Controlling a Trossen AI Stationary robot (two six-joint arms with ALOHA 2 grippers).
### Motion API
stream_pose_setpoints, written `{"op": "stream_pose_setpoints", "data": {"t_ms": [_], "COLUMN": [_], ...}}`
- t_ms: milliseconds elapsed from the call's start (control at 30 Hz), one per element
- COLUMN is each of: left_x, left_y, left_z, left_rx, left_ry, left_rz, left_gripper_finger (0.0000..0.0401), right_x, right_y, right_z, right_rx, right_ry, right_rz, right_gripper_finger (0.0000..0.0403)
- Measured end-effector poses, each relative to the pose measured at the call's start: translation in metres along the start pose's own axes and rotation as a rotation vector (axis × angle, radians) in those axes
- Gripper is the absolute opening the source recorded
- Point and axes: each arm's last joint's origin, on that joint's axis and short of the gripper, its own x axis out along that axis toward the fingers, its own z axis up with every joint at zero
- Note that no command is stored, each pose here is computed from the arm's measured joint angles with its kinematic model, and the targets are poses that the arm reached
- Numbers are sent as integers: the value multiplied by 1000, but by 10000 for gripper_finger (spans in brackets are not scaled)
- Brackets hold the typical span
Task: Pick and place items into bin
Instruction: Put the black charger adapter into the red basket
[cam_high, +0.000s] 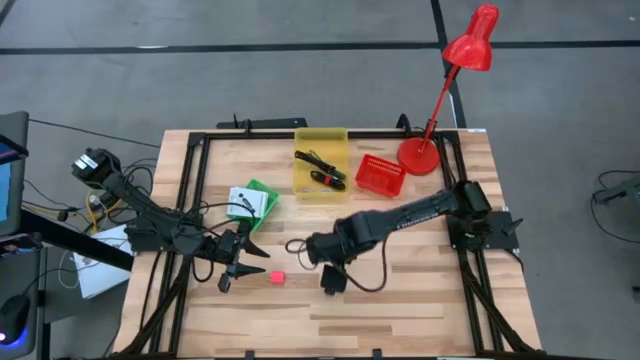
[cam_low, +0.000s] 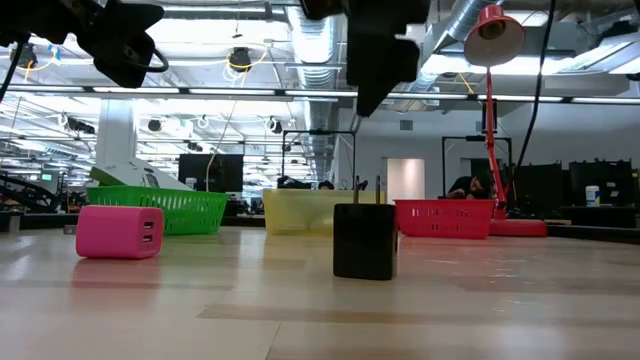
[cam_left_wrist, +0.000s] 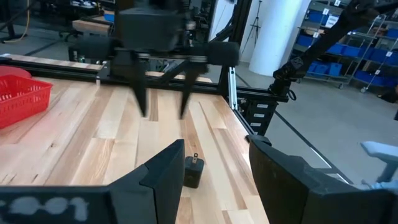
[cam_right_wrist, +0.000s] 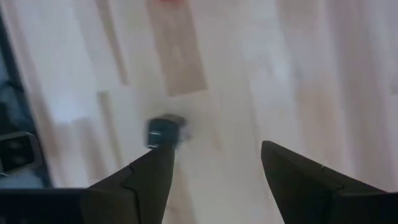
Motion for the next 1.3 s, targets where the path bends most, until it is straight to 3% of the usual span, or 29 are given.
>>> {"op": "stream_pose_setpoints", "data": {"t_ms": [467,1300], "left_x": [0,0], "left_y": [0,0], "left_z": [0,0], "left_rx": [6,9], "left_ry": [-3,-1], "left_rz": [2,4], "left_gripper_finger": [172,172], "right_x": [16,66], "right_y": [42,50], "right_z": [-19,-19], "right_rx": [194,166], "right_ry": [-19,21], "right_rz": [-1,-57], "right_gripper_finger": [231,230]}}
